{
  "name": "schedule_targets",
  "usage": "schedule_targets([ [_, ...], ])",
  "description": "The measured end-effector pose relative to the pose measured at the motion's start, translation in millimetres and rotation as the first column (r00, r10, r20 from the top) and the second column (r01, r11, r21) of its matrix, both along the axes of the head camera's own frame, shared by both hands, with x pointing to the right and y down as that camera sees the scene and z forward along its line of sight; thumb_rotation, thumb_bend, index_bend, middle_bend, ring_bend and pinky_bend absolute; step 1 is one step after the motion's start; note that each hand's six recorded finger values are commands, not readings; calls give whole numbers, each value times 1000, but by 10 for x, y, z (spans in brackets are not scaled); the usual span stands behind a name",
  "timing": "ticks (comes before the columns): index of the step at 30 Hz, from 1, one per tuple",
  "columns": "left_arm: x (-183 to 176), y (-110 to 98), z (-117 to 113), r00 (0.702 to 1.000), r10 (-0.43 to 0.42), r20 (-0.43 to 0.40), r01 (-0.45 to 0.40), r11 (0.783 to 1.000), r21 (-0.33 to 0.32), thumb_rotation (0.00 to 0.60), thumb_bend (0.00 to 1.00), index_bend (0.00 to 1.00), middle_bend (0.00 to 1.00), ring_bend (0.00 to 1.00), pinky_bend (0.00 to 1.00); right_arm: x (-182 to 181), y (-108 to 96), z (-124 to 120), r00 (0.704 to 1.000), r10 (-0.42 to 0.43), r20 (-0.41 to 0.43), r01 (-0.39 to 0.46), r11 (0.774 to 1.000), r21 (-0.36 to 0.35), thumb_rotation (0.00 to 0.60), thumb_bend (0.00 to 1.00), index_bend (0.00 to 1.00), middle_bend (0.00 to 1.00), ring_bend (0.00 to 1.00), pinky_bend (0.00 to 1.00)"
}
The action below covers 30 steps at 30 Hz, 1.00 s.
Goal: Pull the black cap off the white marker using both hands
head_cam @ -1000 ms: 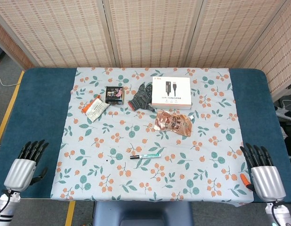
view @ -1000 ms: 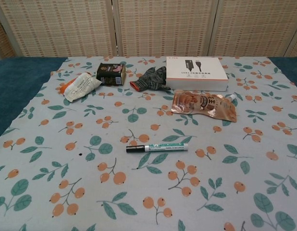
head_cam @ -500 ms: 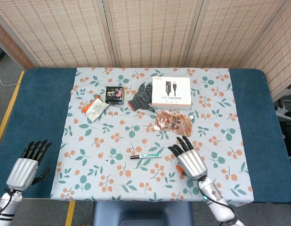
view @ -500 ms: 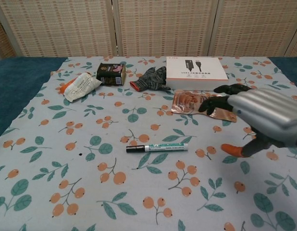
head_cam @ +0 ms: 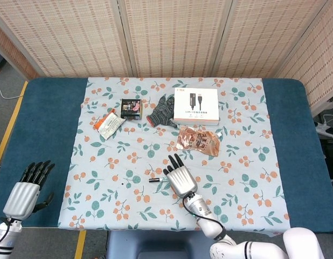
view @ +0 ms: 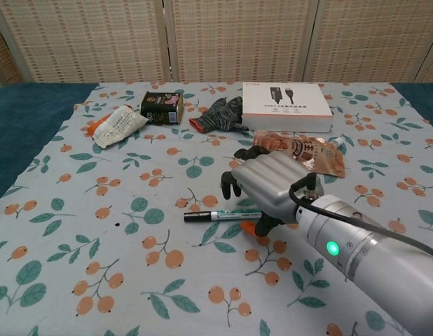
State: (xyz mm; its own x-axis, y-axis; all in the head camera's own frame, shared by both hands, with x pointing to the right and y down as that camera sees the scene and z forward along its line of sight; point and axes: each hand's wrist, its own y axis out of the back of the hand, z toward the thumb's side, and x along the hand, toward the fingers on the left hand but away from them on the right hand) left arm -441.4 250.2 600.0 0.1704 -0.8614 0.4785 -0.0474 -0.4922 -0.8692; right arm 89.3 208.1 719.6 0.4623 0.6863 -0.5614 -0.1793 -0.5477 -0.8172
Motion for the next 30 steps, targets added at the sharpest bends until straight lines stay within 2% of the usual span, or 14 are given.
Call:
schedule_targets([
  [10,3,0,27,1000,1,7,-1,1000,-10,600,375,0,0,0,11,1,-39,118,999,15,-46,-15,1000,0,600,265,469,419,54,0],
  [25,-16,-7,37,1000,-6,13,6,1000,-15,600,373,0,0,0,13,-70,34,162,998,3,-59,-4,1000,-18,600,274,520,454,82,0],
  [30,-21,-5,24,1000,-7,11,7,1000,-14,600,373,0,0,0,13,-82,54,168,998,-1,-68,0,1000,-18,600,283,584,506,134,0],
])
